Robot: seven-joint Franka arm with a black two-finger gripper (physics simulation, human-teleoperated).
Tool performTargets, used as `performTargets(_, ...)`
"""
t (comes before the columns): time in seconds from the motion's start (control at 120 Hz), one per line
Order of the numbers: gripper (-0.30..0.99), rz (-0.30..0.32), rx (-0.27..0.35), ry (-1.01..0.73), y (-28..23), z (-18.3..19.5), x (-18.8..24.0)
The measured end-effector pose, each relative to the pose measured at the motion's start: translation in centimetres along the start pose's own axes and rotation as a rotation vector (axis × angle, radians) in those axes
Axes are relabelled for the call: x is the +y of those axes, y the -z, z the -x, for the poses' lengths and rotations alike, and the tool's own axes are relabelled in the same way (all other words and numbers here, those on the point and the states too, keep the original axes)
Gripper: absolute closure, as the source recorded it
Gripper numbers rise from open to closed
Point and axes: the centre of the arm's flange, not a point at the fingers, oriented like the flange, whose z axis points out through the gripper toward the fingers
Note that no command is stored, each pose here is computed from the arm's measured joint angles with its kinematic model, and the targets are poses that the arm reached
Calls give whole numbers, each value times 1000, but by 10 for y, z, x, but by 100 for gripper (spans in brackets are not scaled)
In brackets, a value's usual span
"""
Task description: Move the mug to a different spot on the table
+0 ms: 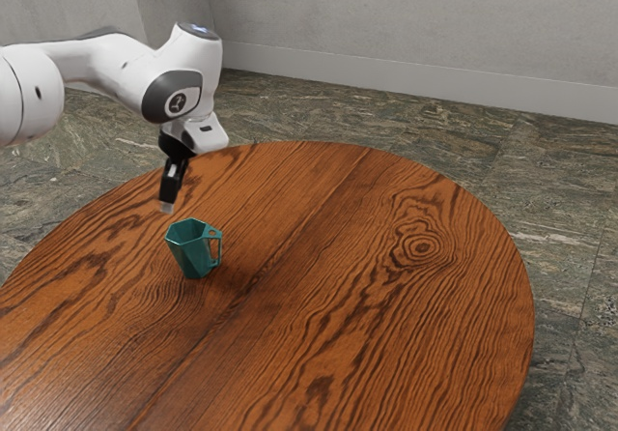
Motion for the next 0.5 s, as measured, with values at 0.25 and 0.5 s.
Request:
performTargets(0.25, 16, 27, 36, 11, -8, -4, 0)
performTargets(0.5, 16, 61, 47, 10, -28, -14, -3)
